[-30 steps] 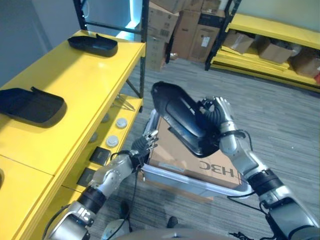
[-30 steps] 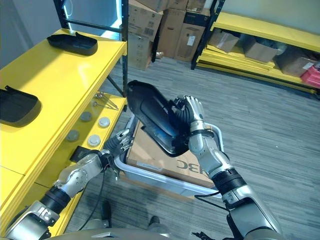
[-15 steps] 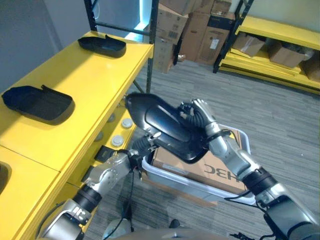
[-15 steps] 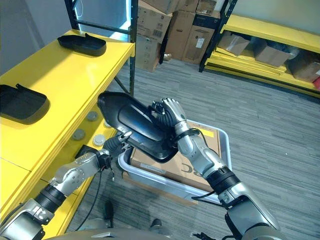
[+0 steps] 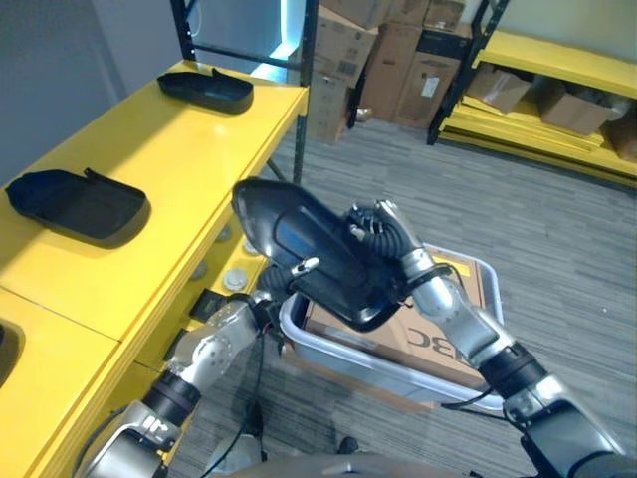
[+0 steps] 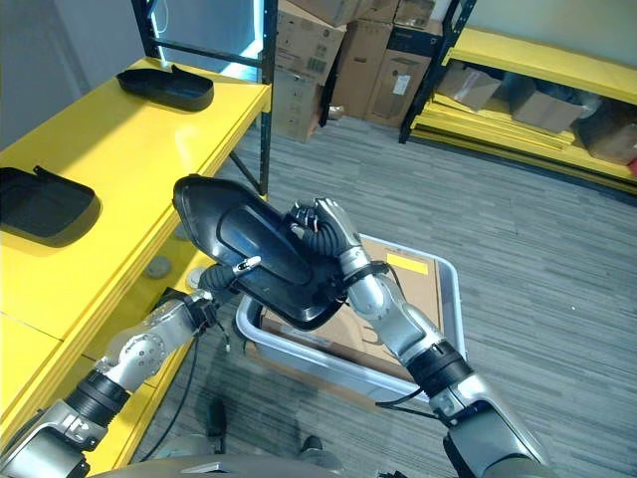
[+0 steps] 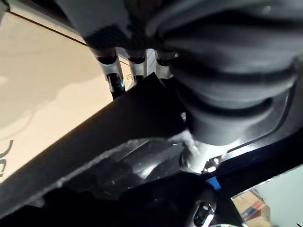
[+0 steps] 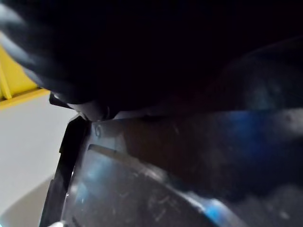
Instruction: Move parts from the plastic box to the shelf.
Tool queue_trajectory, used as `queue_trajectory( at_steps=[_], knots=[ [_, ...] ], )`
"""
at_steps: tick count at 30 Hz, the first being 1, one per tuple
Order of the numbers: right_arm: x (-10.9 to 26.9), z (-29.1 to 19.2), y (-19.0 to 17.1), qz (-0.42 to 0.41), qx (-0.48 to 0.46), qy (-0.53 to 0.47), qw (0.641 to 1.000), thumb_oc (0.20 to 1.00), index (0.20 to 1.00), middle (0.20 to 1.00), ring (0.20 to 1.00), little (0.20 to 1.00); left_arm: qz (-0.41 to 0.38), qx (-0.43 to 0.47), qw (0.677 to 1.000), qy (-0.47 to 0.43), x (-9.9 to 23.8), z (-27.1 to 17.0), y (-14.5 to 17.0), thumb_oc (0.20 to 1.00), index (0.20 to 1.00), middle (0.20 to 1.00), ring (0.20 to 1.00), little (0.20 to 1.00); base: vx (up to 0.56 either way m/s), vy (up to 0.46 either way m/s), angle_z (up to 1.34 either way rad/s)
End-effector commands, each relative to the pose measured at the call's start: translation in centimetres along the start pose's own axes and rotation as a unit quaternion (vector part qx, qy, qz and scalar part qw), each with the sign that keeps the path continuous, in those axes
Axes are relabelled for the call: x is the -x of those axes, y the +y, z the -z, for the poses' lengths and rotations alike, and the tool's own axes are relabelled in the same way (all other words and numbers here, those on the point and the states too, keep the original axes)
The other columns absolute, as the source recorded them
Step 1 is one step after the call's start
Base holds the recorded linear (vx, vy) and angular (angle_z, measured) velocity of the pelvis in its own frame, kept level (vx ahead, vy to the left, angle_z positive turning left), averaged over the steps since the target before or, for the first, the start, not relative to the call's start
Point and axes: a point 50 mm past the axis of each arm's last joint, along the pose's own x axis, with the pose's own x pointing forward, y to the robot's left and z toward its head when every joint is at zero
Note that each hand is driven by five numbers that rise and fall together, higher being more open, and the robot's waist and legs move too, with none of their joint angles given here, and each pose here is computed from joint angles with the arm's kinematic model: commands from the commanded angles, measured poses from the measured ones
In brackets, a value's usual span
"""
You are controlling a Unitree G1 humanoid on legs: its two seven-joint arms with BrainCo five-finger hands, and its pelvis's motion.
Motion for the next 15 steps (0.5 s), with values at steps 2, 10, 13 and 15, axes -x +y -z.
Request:
queue_trajectory(
  at_steps=[2, 10, 13, 15],
  knots=[
    [-0.8, -5.8, 0.1, -0.028, -0.077, -0.153, 0.985, 0.2, 0.2, 0.2, 0.2, 0.2, 0.016, -0.01, 0.997, -0.072, -1.8, -2.4, -1.7, 0.2, 0.2, 0.2, 0.2, 0.2, 0.0, 0.0, 0.0],
    [0.4, -6.4, 3.4, -0.187, -0.168, -0.143, 0.957, 0.2, 0.2, 0.2, 0.2, 0.2, -0.018, -0.043, 0.984, -0.17, -0.7, -4.6, -1.0, 0.2, 0.2, 0.2, 0.2, 0.2, 0.01, 0.024, 0.0],
    [0.8, -6.0, 4.1, -0.191, -0.204, -0.121, 0.953, 0.2, 0.2, 0.2, 0.2, 0.2, -0.034, -0.073, 0.978, -0.194, -0.3, -5.0, -0.7, 0.2, 0.2, 0.2, 0.2, 0.2, 0.03, 0.044, 0.03],
    [1.2, -5.5, 4.7, -0.166, -0.232, -0.092, 0.954, 0.2, 0.2, 0.2, 0.2, 0.2, -0.054, -0.114, 0.966, -0.224, 0.0, -5.4, -0.6, 0.2, 0.2, 0.2, 0.2, 0.2, 0.05, 0.099, 0.08]
  ],
)
